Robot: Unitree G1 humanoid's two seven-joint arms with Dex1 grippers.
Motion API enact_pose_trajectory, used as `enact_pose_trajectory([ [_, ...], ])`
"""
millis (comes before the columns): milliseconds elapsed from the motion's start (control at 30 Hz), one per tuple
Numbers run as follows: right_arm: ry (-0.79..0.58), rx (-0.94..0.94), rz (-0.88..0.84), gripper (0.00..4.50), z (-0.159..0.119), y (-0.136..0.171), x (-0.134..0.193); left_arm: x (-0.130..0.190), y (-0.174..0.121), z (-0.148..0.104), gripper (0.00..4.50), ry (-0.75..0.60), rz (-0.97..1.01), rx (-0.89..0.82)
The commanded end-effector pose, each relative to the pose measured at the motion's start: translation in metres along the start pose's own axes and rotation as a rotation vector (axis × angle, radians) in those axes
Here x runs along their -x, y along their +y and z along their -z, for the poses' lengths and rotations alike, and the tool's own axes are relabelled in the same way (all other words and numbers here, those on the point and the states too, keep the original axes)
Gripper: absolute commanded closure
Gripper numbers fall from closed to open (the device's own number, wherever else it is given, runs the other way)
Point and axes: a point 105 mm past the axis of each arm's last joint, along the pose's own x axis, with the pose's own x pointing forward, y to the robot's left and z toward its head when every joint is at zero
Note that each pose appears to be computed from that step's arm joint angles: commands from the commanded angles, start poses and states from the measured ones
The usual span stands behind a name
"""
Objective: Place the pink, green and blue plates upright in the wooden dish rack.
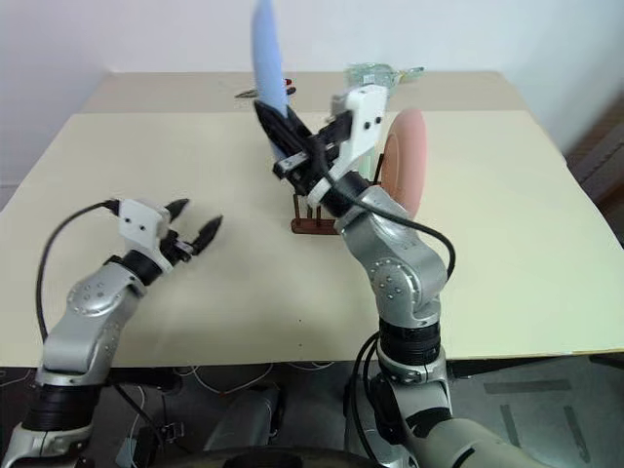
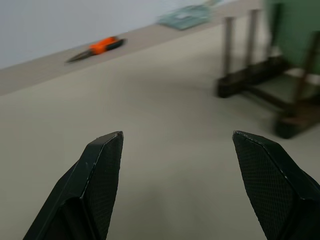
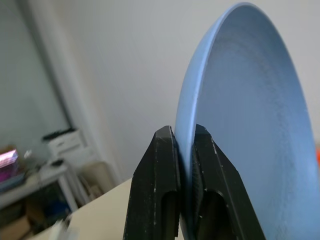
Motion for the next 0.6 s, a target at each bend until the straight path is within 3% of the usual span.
enact_pose_trajectory([
  [33,-0.027,-0.044,0.018,4.5,-0.009,0.007,0.003,0.0,-0.013,-0.013,0.93,-0.055,0.054,-0.025],
  [433,0.088,-0.145,0.161,4.5,0.018,-0.019,0.006,-0.002,-0.015,-0.01,0.93,-0.049,0.076,-0.037],
  [467,0.091,-0.141,0.164,3.77,0.018,-0.02,0.005,-0.002,-0.016,-0.01,0.87,-0.049,0.08,-0.037],
  [533,0.077,-0.08,0.165,3.05,0.012,-0.023,0.0,-0.002,-0.018,-0.011,0.87,-0.052,0.088,-0.035],
  [600,0.052,0.029,0.155,1.98,0.001,-0.023,-0.005,-0.002,-0.021,-0.013,0.87,-0.056,0.096,-0.028],
])
